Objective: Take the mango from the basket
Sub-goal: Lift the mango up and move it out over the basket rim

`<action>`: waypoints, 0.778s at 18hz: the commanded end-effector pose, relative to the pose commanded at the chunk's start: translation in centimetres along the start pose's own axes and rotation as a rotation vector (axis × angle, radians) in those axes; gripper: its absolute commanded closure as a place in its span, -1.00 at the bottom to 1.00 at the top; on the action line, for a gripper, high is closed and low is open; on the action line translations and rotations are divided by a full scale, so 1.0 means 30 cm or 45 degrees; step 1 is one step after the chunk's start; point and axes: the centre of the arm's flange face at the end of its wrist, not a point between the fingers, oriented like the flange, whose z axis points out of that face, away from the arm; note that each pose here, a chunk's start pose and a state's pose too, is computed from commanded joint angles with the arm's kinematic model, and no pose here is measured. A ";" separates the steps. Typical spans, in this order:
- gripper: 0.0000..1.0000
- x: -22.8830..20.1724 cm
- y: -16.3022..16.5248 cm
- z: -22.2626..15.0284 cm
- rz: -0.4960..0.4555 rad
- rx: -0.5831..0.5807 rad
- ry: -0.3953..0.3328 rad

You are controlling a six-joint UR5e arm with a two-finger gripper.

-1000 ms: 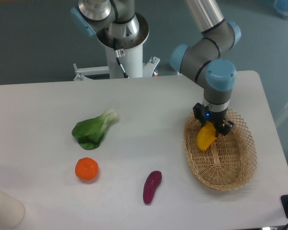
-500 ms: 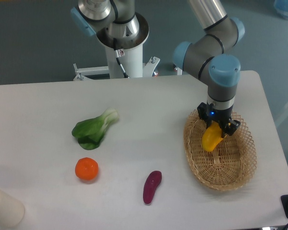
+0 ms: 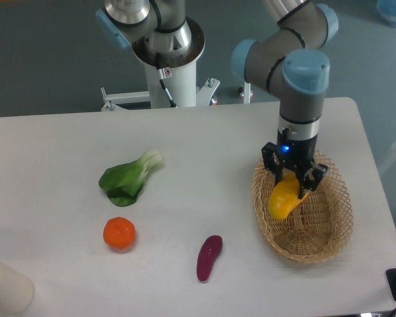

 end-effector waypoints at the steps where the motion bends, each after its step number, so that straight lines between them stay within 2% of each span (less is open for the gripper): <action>1: 0.05 0.011 -0.024 -0.002 -0.029 0.028 0.009; 2: 0.05 0.016 -0.034 -0.005 -0.055 0.044 0.014; 7: 0.05 0.052 -0.074 -0.066 -0.034 0.064 -0.009; 14: 0.05 0.058 -0.080 -0.070 -0.030 0.067 -0.009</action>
